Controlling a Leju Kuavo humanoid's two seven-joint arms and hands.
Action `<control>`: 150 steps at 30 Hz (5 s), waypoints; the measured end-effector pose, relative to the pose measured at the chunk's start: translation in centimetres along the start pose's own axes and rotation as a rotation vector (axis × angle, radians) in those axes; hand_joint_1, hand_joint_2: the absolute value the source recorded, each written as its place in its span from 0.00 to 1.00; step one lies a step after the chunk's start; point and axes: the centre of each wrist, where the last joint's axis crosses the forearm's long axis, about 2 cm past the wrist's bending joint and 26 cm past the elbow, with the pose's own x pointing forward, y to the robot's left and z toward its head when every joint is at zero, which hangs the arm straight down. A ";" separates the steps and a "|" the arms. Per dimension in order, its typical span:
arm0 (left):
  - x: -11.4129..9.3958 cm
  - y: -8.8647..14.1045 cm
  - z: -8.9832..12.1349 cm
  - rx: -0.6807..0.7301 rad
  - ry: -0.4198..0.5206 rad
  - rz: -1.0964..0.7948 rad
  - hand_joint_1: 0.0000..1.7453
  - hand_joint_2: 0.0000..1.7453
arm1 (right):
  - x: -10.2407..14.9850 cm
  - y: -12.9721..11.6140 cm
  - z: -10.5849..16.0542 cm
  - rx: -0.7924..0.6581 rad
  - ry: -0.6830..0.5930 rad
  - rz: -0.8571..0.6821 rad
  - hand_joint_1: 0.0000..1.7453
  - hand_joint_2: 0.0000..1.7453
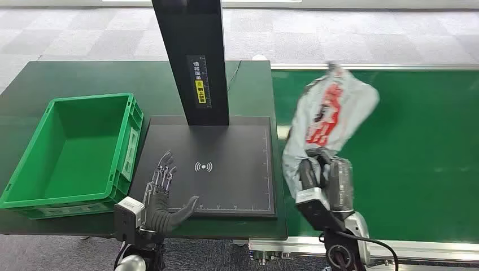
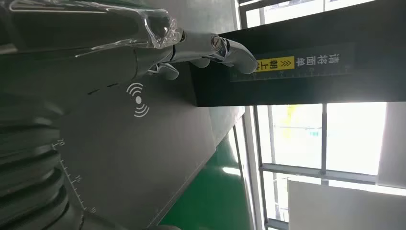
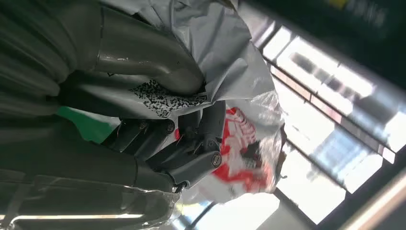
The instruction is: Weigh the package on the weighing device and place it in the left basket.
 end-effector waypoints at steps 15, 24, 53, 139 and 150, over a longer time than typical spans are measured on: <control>-0.2 0.1 0.0 -0.032 0.006 -0.002 0.00 1.00 | 1.6 4.4 0.5 0.361 -0.071 -0.013 1.00 1.00; -0.2 0.0 0.0 -0.040 0.005 -0.004 0.00 1.00 | 2.0 5.9 1.3 0.456 -0.088 -0.012 1.00 1.00; 0.0 -0.1 1.1 -0.010 0.010 -0.053 0.00 1.00 | 0.1 4.6 1.1 0.270 0.141 -0.015 0.00 1.00; -2.1 -1.0 -17.4 -0.726 0.454 -1.216 0.50 1.00 | 0.0 -1.0 1.3 -0.181 0.080 -0.543 0.00 1.00; -3.1 0.3 -16.3 -0.724 0.470 -1.334 1.00 1.00 | -0.2 -1.2 1.6 -0.199 0.100 -0.542 0.00 1.00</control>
